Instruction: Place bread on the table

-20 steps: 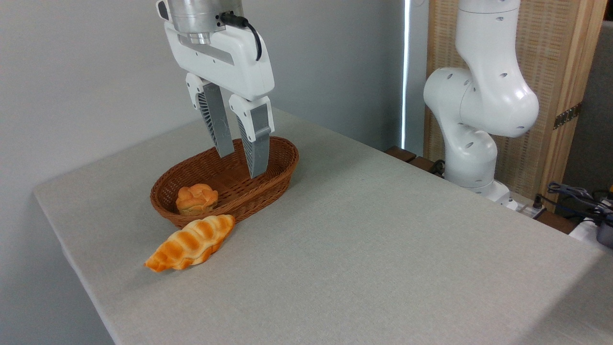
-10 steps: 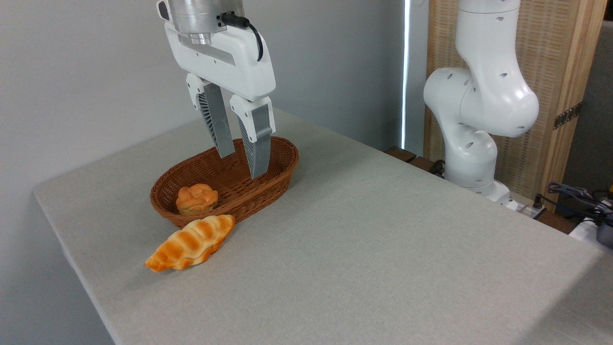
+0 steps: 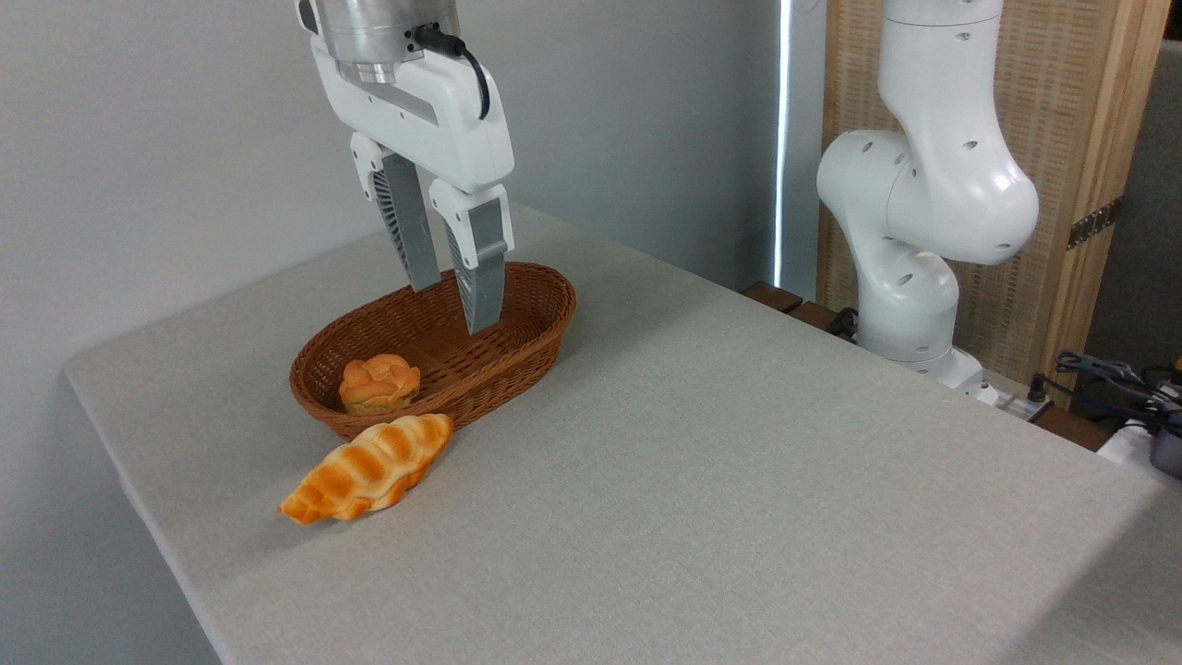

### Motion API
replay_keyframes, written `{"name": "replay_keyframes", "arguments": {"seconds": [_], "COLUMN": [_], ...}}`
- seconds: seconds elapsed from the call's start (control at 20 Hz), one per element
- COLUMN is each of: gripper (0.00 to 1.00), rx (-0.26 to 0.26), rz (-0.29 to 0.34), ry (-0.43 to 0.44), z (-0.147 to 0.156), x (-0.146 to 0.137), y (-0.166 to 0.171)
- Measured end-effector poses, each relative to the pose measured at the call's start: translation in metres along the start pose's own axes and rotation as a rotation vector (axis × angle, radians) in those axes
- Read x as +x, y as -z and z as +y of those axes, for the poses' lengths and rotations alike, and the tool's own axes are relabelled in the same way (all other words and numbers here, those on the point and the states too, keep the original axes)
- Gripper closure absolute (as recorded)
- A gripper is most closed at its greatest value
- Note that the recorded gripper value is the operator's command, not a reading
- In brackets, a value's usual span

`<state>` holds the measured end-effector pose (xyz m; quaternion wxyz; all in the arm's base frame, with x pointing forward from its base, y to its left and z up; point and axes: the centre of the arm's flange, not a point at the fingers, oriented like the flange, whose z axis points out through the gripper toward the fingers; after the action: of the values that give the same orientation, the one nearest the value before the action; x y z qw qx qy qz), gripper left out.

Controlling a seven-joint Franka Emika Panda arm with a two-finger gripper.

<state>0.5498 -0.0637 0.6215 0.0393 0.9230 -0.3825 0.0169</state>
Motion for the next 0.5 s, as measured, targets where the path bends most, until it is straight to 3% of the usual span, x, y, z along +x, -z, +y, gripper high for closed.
{"name": "replay_keyframes", "arguments": {"seconds": [0.15, 0.5], "gripper": [0.0, 0.0], "rx": [-0.029, -0.038], "rz": [0.013, 0.054], "ry": [-0.018, -0.065], "z": [0.009, 0.027], "x": [0.01, 0.039], "y": [-0.006, -0.018]}}
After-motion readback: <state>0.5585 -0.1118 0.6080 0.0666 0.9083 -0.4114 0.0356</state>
